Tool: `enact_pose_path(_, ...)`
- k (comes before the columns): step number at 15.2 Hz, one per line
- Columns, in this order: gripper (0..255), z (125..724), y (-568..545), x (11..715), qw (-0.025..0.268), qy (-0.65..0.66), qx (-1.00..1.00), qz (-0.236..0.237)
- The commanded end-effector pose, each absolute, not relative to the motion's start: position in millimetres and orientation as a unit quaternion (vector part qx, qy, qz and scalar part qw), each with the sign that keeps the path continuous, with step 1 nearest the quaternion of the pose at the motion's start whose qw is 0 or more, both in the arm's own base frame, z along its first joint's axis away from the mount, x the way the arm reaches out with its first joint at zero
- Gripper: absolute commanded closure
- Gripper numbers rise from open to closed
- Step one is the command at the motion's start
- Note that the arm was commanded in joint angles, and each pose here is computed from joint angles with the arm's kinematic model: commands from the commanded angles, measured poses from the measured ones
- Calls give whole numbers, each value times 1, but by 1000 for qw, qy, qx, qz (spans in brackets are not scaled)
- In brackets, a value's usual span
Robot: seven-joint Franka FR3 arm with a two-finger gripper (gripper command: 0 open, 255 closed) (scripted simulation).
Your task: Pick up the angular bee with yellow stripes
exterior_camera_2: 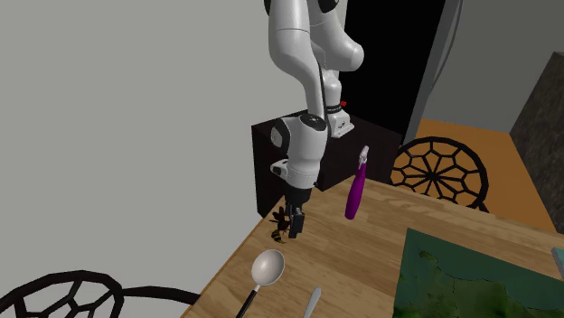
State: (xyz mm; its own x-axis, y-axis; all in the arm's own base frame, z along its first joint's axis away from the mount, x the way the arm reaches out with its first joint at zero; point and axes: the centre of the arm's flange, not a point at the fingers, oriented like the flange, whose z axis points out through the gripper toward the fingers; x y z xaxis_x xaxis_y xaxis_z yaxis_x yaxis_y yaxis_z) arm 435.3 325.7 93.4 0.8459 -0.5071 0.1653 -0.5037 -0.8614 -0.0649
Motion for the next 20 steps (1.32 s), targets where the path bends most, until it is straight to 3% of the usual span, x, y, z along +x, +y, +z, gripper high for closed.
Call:
enact_pose_path(1,0,89,325,435,10,263,-961,-89)
enact_pose_path(2,255,90,325,435,10,263,-961,-89)
enact_pose_path(11,255,89,325,435,10,263,-961,-89)
enact_pose_path(20,255,137,325,435,10,263,-961,-89)
